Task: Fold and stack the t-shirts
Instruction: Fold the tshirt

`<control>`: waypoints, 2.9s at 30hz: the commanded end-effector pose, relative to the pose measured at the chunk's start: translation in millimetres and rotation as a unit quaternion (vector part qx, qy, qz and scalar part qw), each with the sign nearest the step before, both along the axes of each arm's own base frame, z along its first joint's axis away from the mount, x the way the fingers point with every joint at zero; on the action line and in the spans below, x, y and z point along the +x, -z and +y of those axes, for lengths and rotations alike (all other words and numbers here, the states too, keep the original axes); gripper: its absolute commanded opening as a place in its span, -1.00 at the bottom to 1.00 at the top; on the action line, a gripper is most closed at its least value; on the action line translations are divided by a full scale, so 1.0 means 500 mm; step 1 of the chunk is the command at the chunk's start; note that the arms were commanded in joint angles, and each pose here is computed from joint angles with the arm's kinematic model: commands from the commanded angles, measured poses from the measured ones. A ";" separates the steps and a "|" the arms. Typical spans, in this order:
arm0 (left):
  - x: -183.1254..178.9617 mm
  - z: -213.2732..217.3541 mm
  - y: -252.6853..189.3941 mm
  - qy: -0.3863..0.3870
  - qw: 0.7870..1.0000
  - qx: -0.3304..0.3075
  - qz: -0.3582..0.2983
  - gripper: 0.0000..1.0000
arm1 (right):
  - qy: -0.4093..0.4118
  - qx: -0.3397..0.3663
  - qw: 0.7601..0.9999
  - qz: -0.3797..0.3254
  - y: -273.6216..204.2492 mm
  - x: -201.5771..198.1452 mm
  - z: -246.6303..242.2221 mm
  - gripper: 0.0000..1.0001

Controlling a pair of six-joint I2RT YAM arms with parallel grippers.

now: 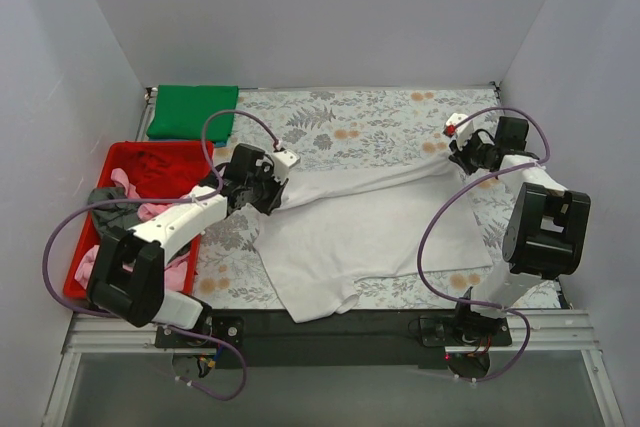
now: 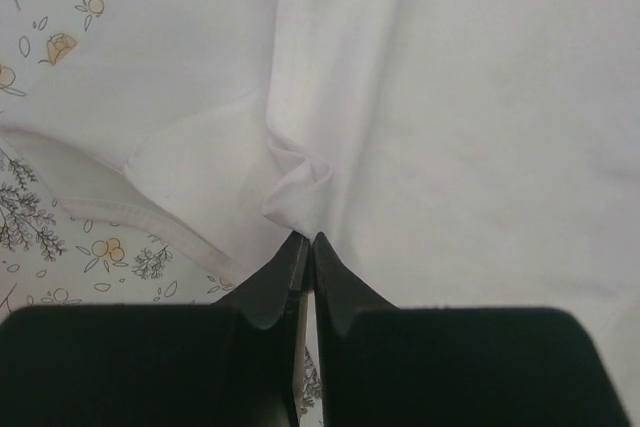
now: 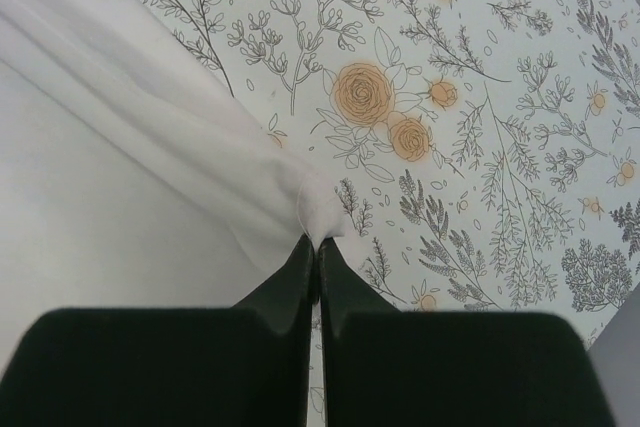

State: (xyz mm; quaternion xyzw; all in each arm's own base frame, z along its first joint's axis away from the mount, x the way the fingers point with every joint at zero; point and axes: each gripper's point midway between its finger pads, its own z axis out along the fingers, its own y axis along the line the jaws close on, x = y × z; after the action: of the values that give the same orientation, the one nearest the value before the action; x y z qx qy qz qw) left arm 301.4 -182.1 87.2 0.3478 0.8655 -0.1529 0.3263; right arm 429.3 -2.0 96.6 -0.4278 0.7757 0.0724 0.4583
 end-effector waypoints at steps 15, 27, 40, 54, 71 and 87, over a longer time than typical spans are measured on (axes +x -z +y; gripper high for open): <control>0.007 -0.069 -0.090 0.086 0.993 -0.072 0.037 -0.12 | 0.001 -0.005 0.999 0.046 -0.079 -0.008 -0.038 0.13; 0.150 -0.148 -0.028 0.058 0.986 -0.112 0.113 -0.06 | 0.041 0.057 0.983 0.170 -0.010 0.054 0.019 -0.12; -0.019 -0.219 0.018 0.148 0.959 -0.108 0.214 -0.23 | 0.060 0.062 0.983 0.160 -0.037 0.107 0.029 -0.10; 0.008 -0.194 -0.058 0.159 0.978 -0.060 0.119 -0.21 | 0.009 -0.059 0.981 0.184 0.057 0.073 0.115 -0.23; 0.072 -0.156 -0.054 0.093 0.983 -0.092 0.129 -0.18 | 0.110 -0.019 0.973 0.201 0.039 0.104 0.034 0.13; 0.091 -0.138 -0.050 0.083 0.986 -0.083 0.118 -0.17 | 0.127 0.026 0.955 0.265 0.062 0.088 0.014 0.10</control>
State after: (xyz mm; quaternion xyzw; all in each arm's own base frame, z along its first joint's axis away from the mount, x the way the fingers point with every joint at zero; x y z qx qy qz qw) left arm 337.1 -254.3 92.9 0.3651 0.8588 -0.2959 0.2038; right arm 474.2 -0.9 61.5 -0.2868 0.9147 0.1218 0.2573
